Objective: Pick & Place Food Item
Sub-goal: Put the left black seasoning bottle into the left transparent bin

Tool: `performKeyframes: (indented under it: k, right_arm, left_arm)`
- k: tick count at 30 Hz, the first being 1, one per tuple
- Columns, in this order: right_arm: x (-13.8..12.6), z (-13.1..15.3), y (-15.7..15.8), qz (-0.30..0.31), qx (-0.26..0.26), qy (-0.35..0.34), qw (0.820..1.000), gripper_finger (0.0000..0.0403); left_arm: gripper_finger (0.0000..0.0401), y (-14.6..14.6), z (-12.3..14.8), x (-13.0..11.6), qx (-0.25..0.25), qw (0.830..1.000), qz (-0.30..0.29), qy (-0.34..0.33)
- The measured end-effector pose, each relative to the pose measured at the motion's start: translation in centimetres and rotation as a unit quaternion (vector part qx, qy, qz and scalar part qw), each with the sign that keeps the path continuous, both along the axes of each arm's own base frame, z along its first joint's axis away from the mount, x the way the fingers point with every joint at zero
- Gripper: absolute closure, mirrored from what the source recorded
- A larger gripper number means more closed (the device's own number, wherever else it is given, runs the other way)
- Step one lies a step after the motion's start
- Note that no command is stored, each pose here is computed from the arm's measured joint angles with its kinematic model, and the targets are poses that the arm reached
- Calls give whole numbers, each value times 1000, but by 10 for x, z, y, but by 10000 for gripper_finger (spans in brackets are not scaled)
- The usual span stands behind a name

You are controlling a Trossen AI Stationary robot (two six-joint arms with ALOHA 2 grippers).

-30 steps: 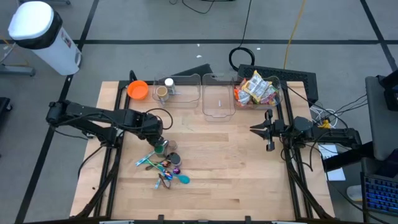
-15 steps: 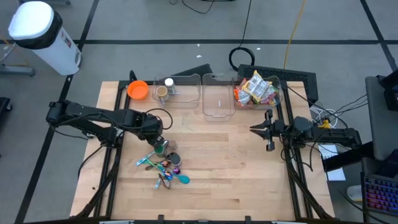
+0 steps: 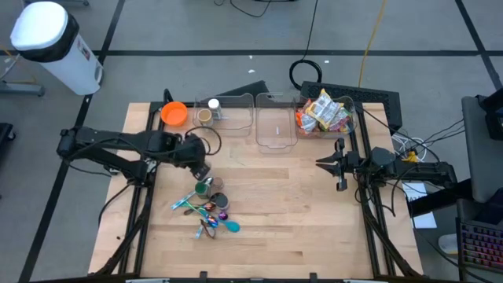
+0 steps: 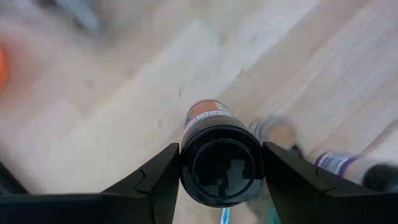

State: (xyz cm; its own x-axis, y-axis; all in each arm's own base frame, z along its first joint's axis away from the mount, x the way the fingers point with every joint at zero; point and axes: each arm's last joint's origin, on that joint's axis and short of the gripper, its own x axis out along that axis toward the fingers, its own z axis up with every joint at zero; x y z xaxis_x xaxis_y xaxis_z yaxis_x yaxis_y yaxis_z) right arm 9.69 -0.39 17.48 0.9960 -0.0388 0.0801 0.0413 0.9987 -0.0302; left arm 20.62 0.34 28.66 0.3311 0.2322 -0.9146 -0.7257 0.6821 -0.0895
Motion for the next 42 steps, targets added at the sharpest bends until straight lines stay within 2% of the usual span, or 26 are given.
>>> performKeyframes:
  k: [3,7,9,12,18,24,27,30,37,42]
  right_arm:
    - [0,0,0,0,0,0,1000,360]
    - [0,0,0,0,0,0,1000,360]
    - [0,0,0,0,0,0,1000,360]
    - [0,0,0,0,0,-1,1000,360]
    - [0,0,0,0,0,3,1000,360]
    - [0,0,0,0,0,3,1000,360]
    - [0,0,0,0,0,3,1000,360]
    - [0,0,0,0,0,3,1000,360]
    - [0,0,0,0,0,3,1000,360]
    - [0,0,0,0,0,3,1000,360]
  left_arm:
    - [195,8,26,4,44,998,-11,-36]
    - [174,24,56,12,97,992,-31,-71]
    - [173,33,63,16,116,990,-40,-72]
    - [192,54,86,27,140,983,-64,-102]
    - [196,104,98,55,154,980,-92,-87]
    - [182,156,73,81,157,982,-99,-19]
    - [180,183,49,89,137,986,-97,11]
    - [194,209,28,94,108,990,-95,3]
    - [196,255,-6,91,82,995,-53,4]
    - [179,272,-30,88,56,998,-33,23]
